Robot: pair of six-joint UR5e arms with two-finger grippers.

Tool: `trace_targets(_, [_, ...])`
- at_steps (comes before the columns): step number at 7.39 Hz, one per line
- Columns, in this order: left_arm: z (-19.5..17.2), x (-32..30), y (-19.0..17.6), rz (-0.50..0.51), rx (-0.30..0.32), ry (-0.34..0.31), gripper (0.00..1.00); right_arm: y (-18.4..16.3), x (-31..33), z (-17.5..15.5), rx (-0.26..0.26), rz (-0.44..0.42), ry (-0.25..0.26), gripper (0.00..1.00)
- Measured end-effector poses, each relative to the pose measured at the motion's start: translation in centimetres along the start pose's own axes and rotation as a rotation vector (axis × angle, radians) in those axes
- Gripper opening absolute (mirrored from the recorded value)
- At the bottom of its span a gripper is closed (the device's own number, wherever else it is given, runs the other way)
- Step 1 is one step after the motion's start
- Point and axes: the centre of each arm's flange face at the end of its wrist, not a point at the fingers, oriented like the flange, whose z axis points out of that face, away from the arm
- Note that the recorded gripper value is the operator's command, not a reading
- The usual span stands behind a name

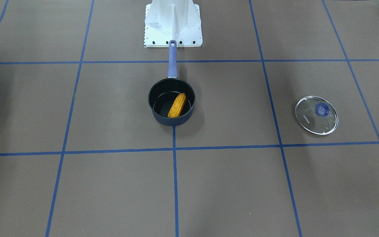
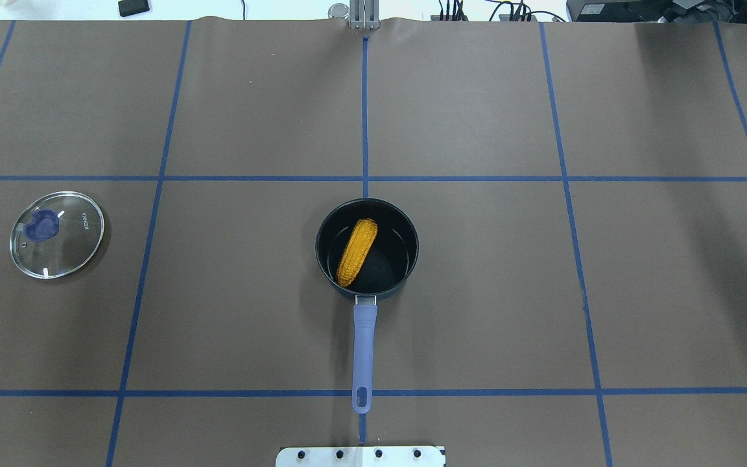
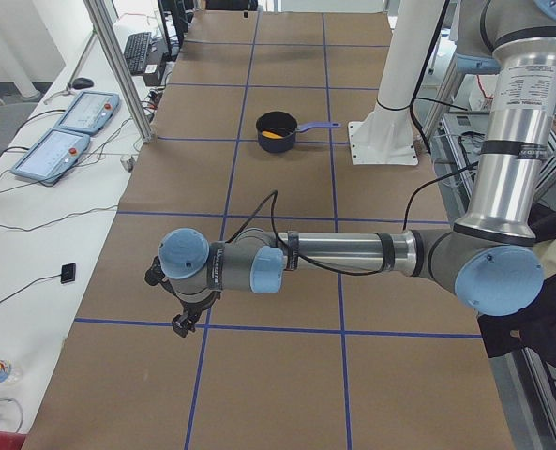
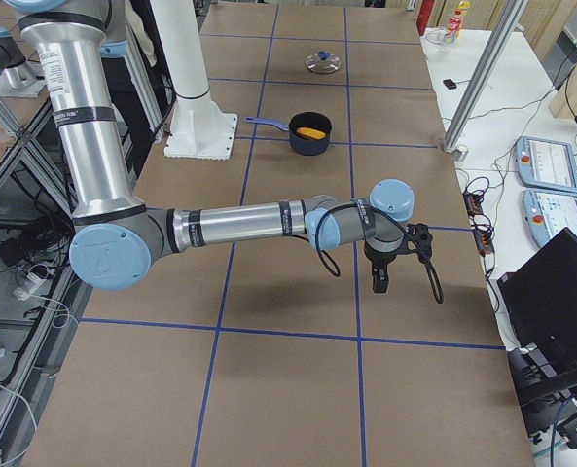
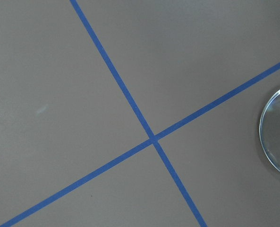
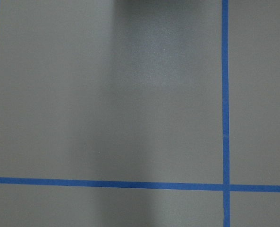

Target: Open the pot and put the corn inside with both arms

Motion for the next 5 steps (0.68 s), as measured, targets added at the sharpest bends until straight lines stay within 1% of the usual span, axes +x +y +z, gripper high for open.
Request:
trace_targets(3, [-0.2, 0.0, 0.3, -0.005, 0.001, -0.004, 0.97, 0.7, 1.5, -1.2, 0.014, 0.025, -0.012, 1.00])
trace_targets(5, [-0.2, -0.2, 0.8, -0.016, 0.001, 0.000, 0.97, 1.0, 2.0, -1.3, 0.014, 0.036, -0.011, 1.00])
